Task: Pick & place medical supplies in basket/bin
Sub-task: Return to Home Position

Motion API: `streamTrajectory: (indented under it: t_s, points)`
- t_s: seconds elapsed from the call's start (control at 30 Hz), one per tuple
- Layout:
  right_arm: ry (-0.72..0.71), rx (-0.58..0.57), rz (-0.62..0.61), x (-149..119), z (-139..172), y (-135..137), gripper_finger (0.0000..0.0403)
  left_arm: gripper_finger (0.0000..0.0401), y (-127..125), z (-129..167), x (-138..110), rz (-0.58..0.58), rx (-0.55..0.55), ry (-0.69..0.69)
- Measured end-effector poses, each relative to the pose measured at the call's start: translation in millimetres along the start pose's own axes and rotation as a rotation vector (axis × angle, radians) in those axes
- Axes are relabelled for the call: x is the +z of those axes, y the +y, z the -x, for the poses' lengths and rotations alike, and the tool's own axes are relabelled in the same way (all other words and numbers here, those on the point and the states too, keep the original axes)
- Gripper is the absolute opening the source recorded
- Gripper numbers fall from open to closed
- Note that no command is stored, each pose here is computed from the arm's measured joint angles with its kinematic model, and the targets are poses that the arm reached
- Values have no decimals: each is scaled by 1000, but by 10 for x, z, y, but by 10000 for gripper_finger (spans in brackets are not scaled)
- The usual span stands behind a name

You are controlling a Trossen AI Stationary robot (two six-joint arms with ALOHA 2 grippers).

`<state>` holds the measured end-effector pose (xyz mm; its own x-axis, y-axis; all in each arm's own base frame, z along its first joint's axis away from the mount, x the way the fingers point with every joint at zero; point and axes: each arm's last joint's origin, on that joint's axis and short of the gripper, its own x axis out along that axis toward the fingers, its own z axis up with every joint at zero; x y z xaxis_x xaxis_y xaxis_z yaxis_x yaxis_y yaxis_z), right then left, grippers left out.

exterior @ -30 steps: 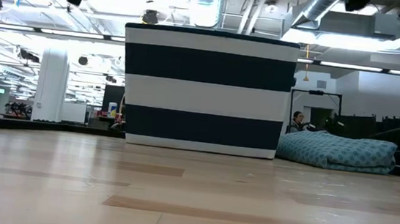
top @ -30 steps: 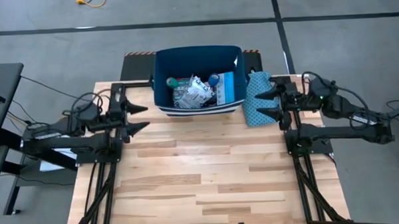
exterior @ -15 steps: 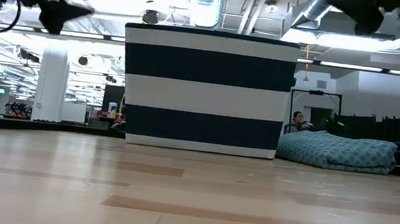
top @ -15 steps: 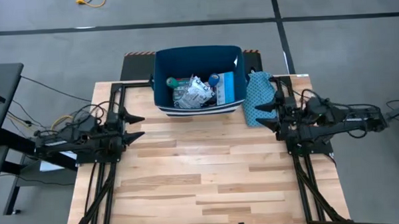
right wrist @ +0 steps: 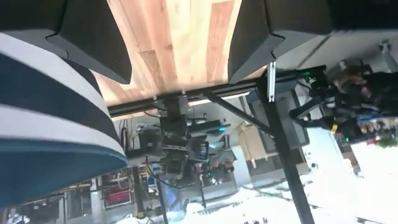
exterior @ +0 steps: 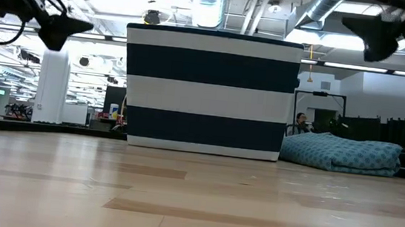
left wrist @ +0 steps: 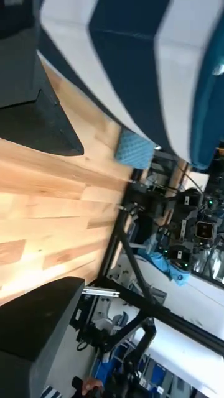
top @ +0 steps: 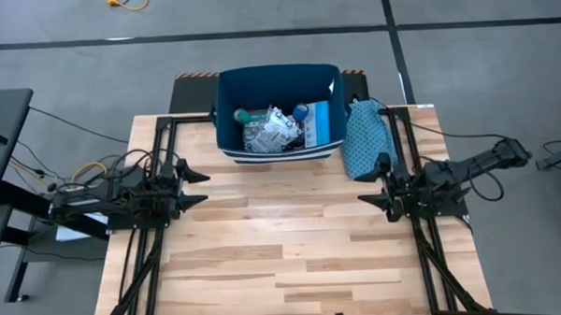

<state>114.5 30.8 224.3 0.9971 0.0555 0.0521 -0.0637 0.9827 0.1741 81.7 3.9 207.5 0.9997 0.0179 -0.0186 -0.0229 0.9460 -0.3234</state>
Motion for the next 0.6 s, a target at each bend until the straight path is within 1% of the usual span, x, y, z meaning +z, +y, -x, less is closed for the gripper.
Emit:
streamTrajectory:
  t_s: [0.13,0.23,0.33,0.43,0.5,0.6]
  points:
    - [-41,-14,-18,-225,98,-47,260,323,42,-53,-116,29,0,5]
    - [-82,-7,-27,-411,163,-89,260,323,67,-101,-201,46,-28,-20]
    - [-61,-10,-34,-444,213,-109,260,323,109,-149,-328,86,-49,-32]
    - [-56,-22,-23,-455,244,-124,260,323,110,-164,-330,102,-65,-59]
    - [-47,-25,-16,-466,250,-128,260,323,118,-166,-344,103,-46,-49]
    - [-12,-35,-15,-501,243,-133,260,323,117,-166,-344,102,-47,-50]
